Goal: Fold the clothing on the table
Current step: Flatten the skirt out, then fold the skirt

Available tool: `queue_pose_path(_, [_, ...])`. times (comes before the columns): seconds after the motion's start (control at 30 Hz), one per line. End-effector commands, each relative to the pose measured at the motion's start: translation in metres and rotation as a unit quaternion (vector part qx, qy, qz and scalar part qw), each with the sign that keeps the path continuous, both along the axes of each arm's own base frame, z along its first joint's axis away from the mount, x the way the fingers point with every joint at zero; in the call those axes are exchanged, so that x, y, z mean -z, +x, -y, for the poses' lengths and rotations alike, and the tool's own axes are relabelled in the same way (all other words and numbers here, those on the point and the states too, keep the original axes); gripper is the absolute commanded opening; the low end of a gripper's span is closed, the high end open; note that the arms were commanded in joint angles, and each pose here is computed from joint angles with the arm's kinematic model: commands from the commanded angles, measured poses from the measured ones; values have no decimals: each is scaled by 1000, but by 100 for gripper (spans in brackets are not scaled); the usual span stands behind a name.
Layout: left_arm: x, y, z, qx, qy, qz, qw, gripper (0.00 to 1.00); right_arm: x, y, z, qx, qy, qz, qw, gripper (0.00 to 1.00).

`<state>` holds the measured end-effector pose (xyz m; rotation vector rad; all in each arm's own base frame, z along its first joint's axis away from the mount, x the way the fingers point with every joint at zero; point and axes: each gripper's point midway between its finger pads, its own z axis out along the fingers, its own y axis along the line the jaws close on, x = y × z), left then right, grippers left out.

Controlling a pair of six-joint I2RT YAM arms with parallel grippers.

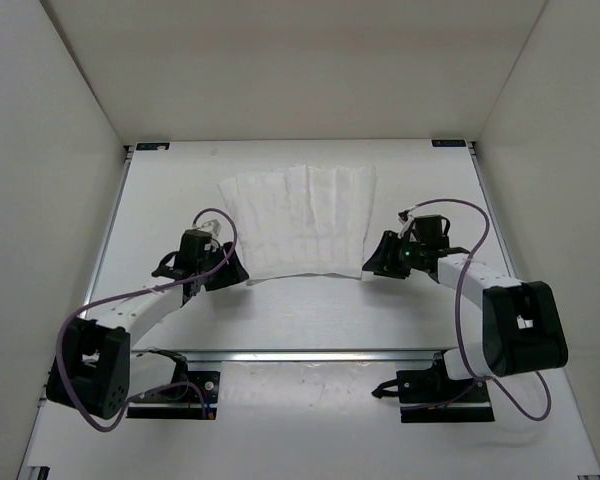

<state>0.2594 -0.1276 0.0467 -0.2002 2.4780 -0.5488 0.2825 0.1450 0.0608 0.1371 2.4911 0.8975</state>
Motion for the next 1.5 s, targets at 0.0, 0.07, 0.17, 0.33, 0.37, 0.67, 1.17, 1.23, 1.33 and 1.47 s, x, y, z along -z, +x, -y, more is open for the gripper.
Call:
queue_pose_path(0.0, [-14, 23, 11, -8, -21, 39, 999, 67, 8, 13, 0, 4, -13, 19, 1000, 39])
queue_pose_path(0.07, [-9, 26, 17, -1, -21, 35, 999, 66, 16, 14, 0, 4, -17, 12, 1000, 40])
queue_pose_path(0.17, [0, 28, 23, 4, -20, 23, 1000, 66, 22, 19, 1, 10, -26, 12, 1000, 38])
queue_pose_path(0.33, [13, 33, 31, 15, -17, 2, 1000, 65, 34, 18, -5, -3, -21, -9, 1000, 36])
queue_pose_path(0.37, [19, 33, 35, 19, -15, -7, 1000, 63, 36, 20, -10, -11, -23, -8, 1000, 36])
queue_pose_path(0.67, [30, 34, 40, 26, -18, -15, 999, 0, 46, 15, -26, -35, -25, -37, 998, 0])
queue_pose_path(1.17, [-92, -23, 13, 45, -13, 66, 997, 0, -79, -60, -9, -64, -15, 49, 997, 0])
queue_pose_path(1.23, [-117, -30, 11, 41, -28, 90, 995, 0, -99, -68, -1, -52, -2, 72, 996, 0])
queue_pose_path(1.33, [-163, -36, 12, 45, -55, 134, 988, 0, -161, -76, -2, -56, 43, 147, 987, 1])
queue_pose_path(1.47, [-204, -32, 13, 48, -64, 170, 982, 0, -201, -72, -8, -63, 50, 193, 978, 0])
